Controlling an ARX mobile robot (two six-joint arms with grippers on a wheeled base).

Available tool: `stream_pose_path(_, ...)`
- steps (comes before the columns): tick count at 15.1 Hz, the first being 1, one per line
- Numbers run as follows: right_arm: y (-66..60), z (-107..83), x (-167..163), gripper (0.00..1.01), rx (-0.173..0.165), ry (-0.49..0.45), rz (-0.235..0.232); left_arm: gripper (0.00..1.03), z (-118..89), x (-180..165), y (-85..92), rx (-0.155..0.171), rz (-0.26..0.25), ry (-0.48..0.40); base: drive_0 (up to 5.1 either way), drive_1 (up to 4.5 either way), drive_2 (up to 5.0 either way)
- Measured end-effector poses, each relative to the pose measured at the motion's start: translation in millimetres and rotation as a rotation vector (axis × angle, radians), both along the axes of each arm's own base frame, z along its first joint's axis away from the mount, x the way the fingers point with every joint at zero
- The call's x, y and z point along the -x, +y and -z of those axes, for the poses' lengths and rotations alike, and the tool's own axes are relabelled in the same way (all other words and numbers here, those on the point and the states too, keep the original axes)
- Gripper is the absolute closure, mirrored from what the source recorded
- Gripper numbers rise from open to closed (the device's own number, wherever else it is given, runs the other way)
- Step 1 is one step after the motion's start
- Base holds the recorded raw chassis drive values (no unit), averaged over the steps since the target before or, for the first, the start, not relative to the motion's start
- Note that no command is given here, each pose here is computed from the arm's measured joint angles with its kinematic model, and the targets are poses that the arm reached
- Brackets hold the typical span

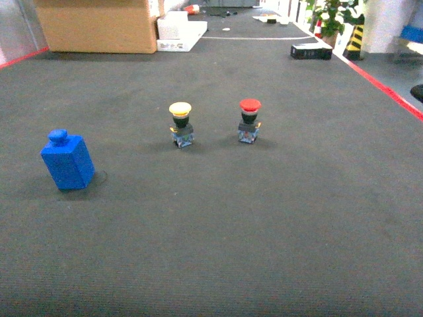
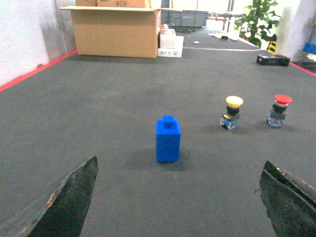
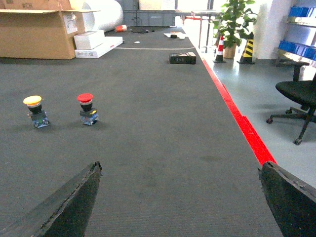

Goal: Pick blue part to blue bin on bottom shelf

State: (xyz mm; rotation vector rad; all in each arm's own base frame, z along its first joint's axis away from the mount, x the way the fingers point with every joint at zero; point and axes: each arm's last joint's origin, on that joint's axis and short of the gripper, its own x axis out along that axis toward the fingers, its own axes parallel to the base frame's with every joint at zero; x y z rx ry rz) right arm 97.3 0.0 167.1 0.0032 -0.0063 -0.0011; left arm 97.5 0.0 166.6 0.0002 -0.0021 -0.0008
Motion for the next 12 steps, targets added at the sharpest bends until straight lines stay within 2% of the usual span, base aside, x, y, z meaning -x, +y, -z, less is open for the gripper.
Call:
stream_pose_path(8, 0.0, 0.4, 0.0, 0.03, 0.000, 0.005, -0.001, 0.05, 0.3, 0.0, 0.0, 0.000, -0.001, 0.004, 0.0, 0.00, 0.0)
stream_pose_path(9, 0.0, 0.4, 0.0, 0.03, 0.001, 0.005, -0.001, 0.05, 2.0, -0.1, -0.2, 0.006, -0.011, 0.037, 0.0, 0.00, 0.0)
stream_pose_path(10, 0.0, 0.5, 0.0, 0.03, 0.001, 0.005, 0.000, 0.05, 2.2, -3.7, -3.2, 0.023, -0.067, 0.174, 0.0, 0.00, 0.0)
stream_pose_path(11, 0.1, 0.4, 0.0, 0.03, 0.001, 0.004, -0.002, 0.05, -1.2, -15.0, -7.2, 0.025, -0.081, 0.214, 0.0, 0.00, 0.0)
stream_pose_path(12, 0.1, 0.4, 0.0, 0.03, 0.001, 0.004, -0.002, 0.05, -5.5, -30.3, -11.3, 0.040, -0.064, 0.227, 0.0, 0.00, 0.0)
